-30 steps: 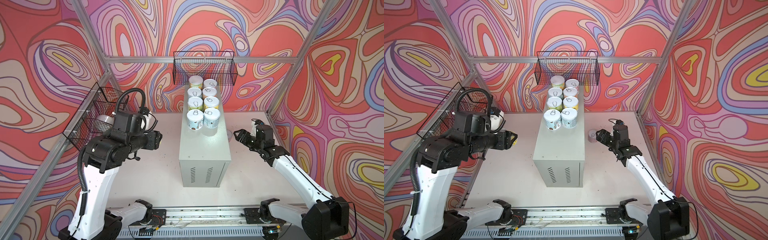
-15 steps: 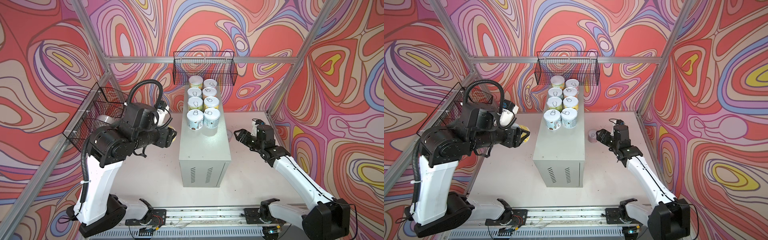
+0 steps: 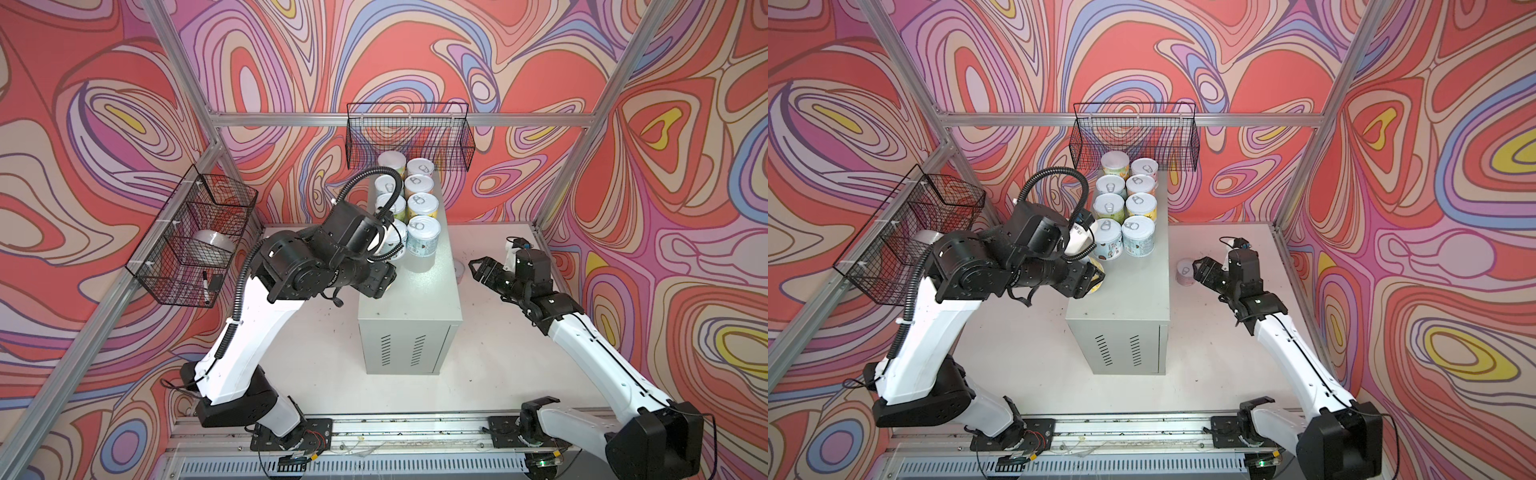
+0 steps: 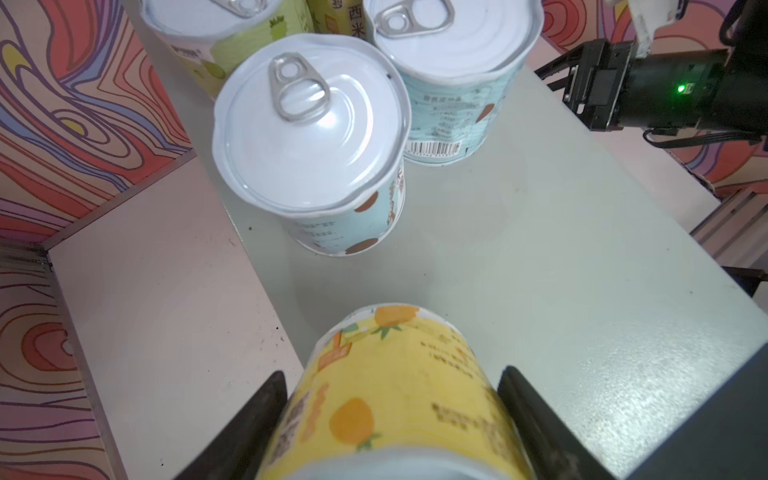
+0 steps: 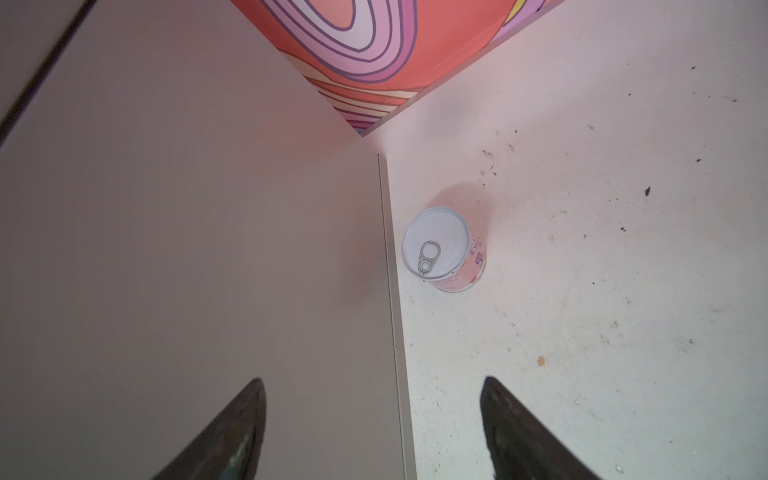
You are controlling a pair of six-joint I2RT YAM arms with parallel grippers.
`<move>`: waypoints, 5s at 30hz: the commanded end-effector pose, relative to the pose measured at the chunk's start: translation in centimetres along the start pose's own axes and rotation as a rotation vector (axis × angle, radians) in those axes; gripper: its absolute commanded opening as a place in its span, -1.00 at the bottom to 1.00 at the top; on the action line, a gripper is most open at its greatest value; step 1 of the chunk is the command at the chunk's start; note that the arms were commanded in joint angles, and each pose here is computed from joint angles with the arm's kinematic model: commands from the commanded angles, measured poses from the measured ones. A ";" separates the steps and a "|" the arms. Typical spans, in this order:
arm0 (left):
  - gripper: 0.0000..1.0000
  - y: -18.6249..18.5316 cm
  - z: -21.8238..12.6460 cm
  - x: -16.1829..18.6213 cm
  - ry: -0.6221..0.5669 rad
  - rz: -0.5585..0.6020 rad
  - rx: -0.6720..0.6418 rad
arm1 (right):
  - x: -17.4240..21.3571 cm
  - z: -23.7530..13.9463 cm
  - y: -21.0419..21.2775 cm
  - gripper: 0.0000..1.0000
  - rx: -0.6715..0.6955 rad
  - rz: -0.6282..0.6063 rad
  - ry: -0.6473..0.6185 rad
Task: Place and organize the canned foods onto the counter
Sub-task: 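Carry the yellow can over the box top to the row end nearest the robot, then lower the yellow can onto the box top and open the left gripper, then withdraw the left gripper beside the box while the right gripper approaches the pink can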
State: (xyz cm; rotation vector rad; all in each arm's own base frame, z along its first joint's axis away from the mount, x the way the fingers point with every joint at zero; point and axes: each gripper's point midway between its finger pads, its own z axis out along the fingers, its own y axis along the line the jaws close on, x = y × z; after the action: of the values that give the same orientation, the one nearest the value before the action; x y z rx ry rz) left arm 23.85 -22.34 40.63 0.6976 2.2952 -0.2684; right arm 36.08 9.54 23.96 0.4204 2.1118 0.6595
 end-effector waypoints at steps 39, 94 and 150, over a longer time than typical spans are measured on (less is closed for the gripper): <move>0.95 -1.0 1.6 -2.8 -0.078 -0.007 0.018 | -0.8 -0.5 0.4 0.67 -0.022 -0.012 -0.036; 0.41 2.8 -0.6 3.9 -0.181 -0.146 -0.036 | -1.8 -0.3 1.1 0.65 -0.001 -0.019 -0.018; 0.88 20.4 13.1 12.5 -0.323 -0.839 -0.152 | 3.5 15.9 -4.7 0.96 0.313 -0.341 0.154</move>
State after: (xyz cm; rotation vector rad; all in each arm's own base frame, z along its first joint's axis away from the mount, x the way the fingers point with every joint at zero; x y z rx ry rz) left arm 34.39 -5.16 22.32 -0.3878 2.1809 -0.5060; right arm 45.52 12.34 11.61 0.1786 2.3768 0.1995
